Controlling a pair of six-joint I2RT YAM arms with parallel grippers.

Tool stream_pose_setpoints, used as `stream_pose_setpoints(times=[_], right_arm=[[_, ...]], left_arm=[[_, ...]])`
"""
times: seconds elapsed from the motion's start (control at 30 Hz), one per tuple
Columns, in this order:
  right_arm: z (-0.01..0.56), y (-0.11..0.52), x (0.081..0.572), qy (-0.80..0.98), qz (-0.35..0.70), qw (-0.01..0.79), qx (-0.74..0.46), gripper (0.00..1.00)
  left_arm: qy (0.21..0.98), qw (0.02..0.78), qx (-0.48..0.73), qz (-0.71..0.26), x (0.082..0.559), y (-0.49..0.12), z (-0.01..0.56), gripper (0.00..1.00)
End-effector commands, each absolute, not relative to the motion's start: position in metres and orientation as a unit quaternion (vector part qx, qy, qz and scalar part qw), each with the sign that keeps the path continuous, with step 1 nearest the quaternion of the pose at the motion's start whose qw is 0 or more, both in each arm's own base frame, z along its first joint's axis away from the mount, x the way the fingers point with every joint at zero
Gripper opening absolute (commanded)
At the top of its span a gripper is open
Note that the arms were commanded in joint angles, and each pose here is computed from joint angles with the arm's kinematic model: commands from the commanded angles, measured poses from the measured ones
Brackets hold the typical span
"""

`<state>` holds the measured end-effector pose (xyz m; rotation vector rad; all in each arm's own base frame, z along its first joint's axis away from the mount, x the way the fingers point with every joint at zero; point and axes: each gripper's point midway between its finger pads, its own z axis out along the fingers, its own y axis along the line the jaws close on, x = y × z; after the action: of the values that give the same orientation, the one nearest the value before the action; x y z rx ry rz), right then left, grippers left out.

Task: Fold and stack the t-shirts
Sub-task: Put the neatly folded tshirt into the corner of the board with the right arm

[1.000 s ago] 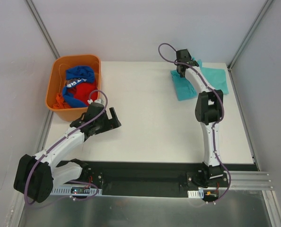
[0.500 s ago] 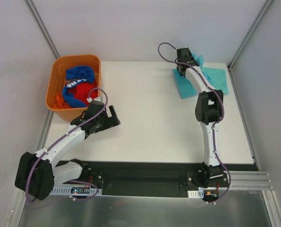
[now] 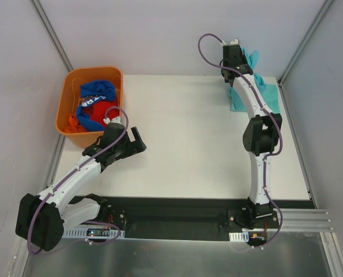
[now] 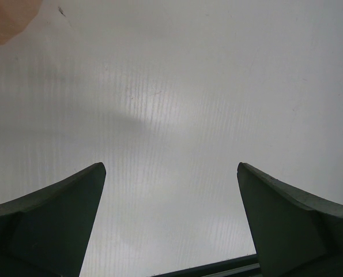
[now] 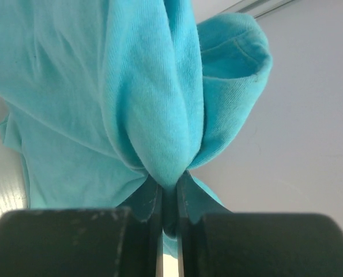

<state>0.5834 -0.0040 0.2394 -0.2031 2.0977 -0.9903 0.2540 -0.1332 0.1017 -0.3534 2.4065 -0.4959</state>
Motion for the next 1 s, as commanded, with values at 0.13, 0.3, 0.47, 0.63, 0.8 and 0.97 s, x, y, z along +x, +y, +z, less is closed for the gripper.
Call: stream_pose_setpoints(times=[0.13,0.3,0.47,0.63,0.8,0.97], right_arm=[[0.293,-0.021,0.572,0.813,-0.374,0.447,-0.005,0.01],[0.266,-0.019,0.575,0.838,-0.317,0.443,0.014,0.01],[0.253,-0.023,0.583,0.843,-0.306,0.442,0.026,0.01],[0.240,-0.042,0.590,0.846,-0.298,0.438,0.054,0.01],[0.215,-0.064,0.595,0.862,-0.252,0.431,0.082,0.01],[0.178,-0.077,0.601,0.881,-0.206,0.412,0.103,0.02]], left_arm=[[0.911,0.337,-0.148,-0.186,0.258,-0.128,0.107,0.99],[0.911,0.337,-0.149,-0.187,0.259,-0.129,0.108,0.99],[0.912,0.334,-0.149,-0.187,0.259,-0.129,0.107,0.99],[0.913,0.329,-0.154,-0.186,0.260,-0.130,0.105,0.99],[0.916,0.320,-0.155,-0.185,0.262,-0.133,0.102,0.99],[0.919,0.311,-0.156,-0.188,0.265,-0.136,0.101,0.99]])
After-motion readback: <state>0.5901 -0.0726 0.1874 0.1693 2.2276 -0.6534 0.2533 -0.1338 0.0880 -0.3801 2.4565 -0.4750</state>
